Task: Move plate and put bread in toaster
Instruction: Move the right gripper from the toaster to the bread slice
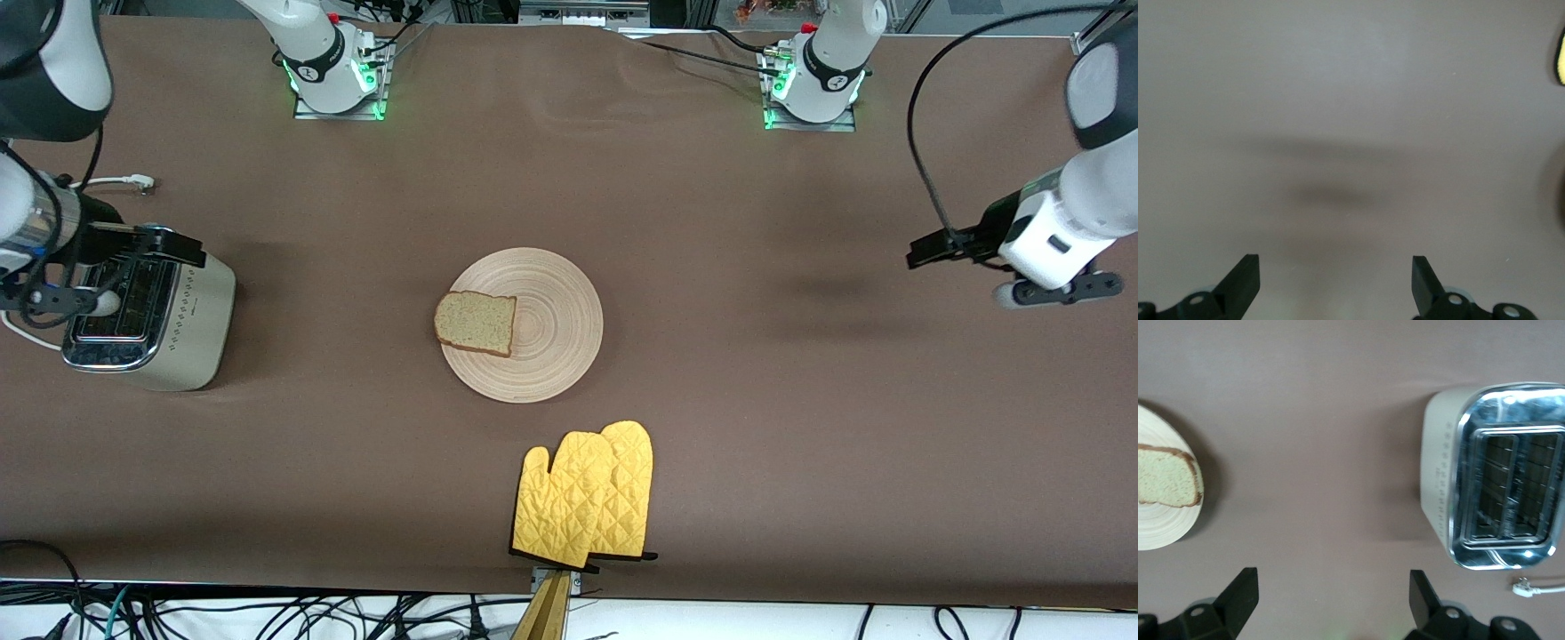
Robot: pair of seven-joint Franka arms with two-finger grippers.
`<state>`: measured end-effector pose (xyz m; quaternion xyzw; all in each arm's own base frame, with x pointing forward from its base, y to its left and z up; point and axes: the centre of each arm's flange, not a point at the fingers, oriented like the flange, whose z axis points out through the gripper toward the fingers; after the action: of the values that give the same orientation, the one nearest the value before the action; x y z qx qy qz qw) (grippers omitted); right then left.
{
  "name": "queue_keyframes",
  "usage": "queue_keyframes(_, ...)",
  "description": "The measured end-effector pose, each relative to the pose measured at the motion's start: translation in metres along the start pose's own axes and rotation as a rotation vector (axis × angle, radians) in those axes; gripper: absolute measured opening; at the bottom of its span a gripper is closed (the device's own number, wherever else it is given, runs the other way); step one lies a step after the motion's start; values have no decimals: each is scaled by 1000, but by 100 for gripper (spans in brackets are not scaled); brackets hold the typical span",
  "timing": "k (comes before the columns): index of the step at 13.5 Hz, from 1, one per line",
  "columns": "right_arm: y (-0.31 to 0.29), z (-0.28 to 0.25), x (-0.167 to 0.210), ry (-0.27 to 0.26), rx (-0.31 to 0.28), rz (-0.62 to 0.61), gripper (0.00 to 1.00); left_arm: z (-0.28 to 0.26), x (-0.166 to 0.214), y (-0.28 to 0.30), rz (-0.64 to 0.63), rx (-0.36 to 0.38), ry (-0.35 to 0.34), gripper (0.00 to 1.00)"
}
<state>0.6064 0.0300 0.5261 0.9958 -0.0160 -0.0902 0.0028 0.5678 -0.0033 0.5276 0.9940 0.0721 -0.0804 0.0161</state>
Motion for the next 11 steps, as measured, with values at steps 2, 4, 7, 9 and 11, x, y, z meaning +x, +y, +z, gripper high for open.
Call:
queue_keyframes(2, -33, 11, 5, -2, -9, -43, 100, -31, -10, 0, 4, 31, -5, 100)
queue_keyframes(4, -50, 28, 13, -16, -8, -61, 100, -52, -18, 1, 4, 40, -14, 100)
queue_keyframes(7, -65, 64, 31, -59, 59, -48, 100, -70, -23, 2, 3, 41, -5, 100)
queue_keyframes(9, -76, 90, 44, -67, 84, -46, 100, -76, -25, -9, -17, 39, -10, 100)
queue_keyframes(11, -102, 116, 54, -66, 81, -61, 100, -81, -26, -26, -42, 35, -21, 100)
